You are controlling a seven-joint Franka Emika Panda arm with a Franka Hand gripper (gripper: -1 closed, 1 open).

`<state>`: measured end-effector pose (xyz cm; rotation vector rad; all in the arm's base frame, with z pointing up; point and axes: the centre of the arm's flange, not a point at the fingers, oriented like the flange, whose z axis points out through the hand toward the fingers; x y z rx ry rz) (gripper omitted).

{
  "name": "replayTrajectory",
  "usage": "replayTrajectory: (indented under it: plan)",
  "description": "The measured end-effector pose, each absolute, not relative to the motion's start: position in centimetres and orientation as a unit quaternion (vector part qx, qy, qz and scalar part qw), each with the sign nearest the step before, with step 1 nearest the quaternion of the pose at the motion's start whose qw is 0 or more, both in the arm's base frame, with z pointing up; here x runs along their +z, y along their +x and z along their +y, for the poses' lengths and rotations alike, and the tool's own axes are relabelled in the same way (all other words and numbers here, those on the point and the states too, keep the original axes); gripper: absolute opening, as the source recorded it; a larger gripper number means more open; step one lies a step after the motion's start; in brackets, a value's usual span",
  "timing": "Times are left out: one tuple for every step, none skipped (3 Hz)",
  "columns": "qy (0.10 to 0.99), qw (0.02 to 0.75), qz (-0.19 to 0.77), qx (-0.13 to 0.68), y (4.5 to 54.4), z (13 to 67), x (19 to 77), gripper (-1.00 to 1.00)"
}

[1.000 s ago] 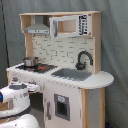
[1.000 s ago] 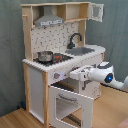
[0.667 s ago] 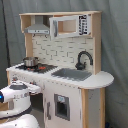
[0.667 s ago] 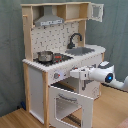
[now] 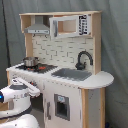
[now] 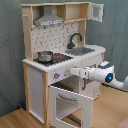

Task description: Play with the kitchen

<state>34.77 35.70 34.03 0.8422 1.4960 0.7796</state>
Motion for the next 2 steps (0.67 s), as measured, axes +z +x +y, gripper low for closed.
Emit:
replayTrajectory:
  plan:
    - [0.396, 0.568, 0.621, 0.367, 34.77, 35.70, 34.02, -1.00]
    - [0.429, 0.547, 0.599, 0.397, 34.75, 35.71, 34.03, -1.00]
